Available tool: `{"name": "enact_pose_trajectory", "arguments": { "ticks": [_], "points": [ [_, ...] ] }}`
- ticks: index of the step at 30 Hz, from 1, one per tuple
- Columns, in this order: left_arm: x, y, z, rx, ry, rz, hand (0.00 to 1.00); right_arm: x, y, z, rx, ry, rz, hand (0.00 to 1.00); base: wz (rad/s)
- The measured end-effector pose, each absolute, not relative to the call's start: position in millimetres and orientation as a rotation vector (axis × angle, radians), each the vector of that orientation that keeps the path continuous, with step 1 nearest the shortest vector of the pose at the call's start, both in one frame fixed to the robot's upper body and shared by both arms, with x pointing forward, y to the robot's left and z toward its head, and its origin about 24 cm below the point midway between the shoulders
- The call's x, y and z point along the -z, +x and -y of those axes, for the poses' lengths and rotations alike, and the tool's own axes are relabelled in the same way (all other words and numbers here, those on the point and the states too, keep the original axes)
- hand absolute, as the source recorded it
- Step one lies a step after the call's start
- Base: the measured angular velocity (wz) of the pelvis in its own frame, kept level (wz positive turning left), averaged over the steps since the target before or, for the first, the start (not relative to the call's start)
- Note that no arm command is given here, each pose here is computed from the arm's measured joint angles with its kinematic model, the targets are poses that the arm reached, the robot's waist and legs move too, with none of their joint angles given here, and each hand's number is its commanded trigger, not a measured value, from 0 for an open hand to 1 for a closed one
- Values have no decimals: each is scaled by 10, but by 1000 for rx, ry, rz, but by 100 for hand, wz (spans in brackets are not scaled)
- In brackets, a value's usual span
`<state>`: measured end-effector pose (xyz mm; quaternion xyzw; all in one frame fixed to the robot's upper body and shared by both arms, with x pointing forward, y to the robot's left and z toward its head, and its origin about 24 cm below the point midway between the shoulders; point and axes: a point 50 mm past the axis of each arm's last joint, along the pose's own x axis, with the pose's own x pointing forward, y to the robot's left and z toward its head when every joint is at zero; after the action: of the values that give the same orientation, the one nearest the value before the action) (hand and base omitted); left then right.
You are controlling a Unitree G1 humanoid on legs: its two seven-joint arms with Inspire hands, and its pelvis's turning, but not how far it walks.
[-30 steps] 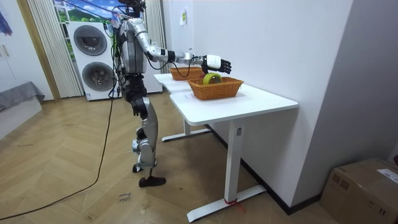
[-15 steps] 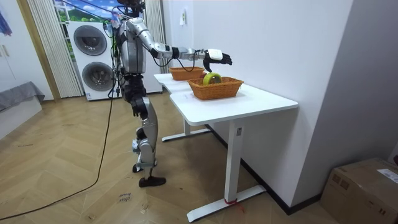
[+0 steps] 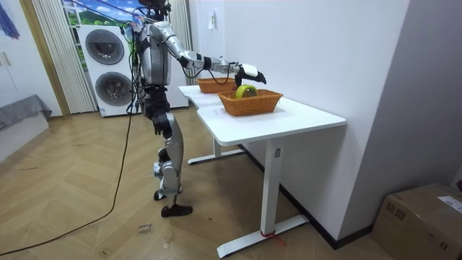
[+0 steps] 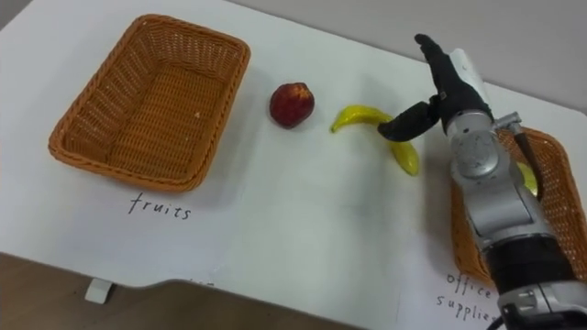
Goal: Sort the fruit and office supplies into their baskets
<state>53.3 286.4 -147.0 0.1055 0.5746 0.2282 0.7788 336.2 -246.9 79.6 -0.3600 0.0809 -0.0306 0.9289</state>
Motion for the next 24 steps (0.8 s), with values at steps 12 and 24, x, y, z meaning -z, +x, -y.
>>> {"name": "enact_pose_trajectory", "arguments": {
  "ticks": [12,24],
  "points": [
    [1493,512,-2844,-465,229,-1274,0,-505,3371,2598,38,-802,-344,0,2],
    [1484,587,-2856,-462,277,-1272,0,-514,3450,2544,20,-861,-339,0,4]
  ]
}}
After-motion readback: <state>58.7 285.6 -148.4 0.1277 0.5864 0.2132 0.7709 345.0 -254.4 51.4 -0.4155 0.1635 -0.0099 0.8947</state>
